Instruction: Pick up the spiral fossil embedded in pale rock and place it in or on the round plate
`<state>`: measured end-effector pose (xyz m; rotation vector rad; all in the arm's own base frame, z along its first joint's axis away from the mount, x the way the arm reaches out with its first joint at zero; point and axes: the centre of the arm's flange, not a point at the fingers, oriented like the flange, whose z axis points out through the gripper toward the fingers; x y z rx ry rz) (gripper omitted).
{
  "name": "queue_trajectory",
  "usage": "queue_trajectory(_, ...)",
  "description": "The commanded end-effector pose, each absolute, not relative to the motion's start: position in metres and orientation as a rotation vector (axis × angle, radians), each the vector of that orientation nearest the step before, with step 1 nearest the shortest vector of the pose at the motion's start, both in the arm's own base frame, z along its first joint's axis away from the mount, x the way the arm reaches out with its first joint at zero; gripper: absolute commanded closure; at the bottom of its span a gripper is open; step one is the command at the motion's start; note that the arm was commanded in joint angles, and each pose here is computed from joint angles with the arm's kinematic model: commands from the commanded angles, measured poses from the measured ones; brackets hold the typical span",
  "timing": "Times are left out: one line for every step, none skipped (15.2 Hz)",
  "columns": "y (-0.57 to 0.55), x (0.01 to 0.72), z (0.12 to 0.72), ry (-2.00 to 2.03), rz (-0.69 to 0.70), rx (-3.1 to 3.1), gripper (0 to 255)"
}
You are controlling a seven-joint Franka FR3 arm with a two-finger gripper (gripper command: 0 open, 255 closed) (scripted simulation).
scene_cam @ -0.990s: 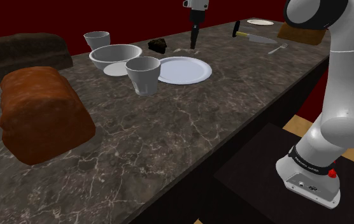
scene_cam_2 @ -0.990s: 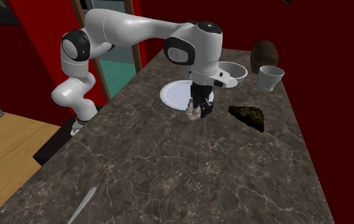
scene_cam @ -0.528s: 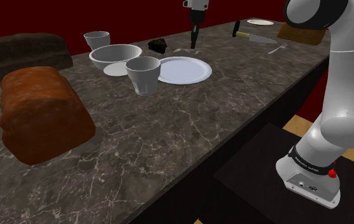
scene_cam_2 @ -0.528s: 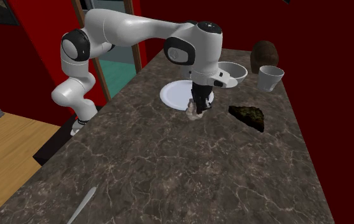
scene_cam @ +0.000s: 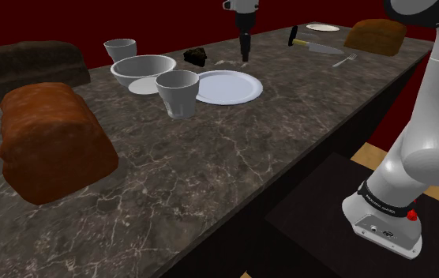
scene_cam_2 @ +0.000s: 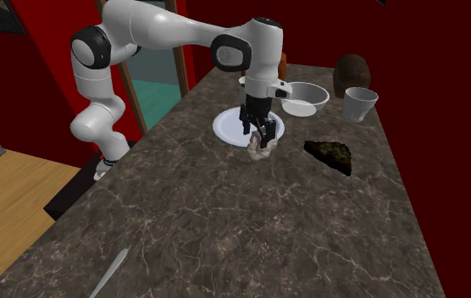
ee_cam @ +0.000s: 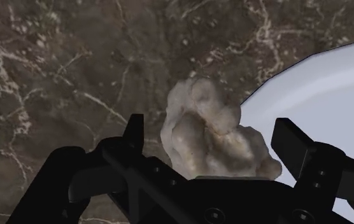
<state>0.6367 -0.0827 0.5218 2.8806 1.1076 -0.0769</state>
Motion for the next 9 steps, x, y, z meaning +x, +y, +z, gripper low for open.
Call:
queue_trajectory(-0.077, 0.631, 0.515, 1.134, -0.095, 2.844, 0)
queue_trajectory(-0.078, 0.631, 0.510, 1.134, -0.095, 2.844, 0)
queue_trajectory(-0.078, 0.631, 0.505, 1.134, -0.095, 2.844, 0)
queue_trajectory(-0.079, 0.631, 0.499, 1.134, -0.095, 2.844, 0)
queue_trajectory(-0.079, 0.631, 0.494, 1.134, -0.095, 2.844, 0)
queue_trajectory(-0.080, 0.630, 0.489, 1.134, -0.095, 2.844, 0)
queue_trajectory(-0.080, 0.630, 0.486, 1.134, -0.095, 2.844, 0)
queue_trajectory(-0.080, 0.630, 0.486, 1.134, -0.095, 2.844, 0)
queue_trajectory(-0.080, 0.630, 0.486, 1.134, -0.095, 2.844, 0)
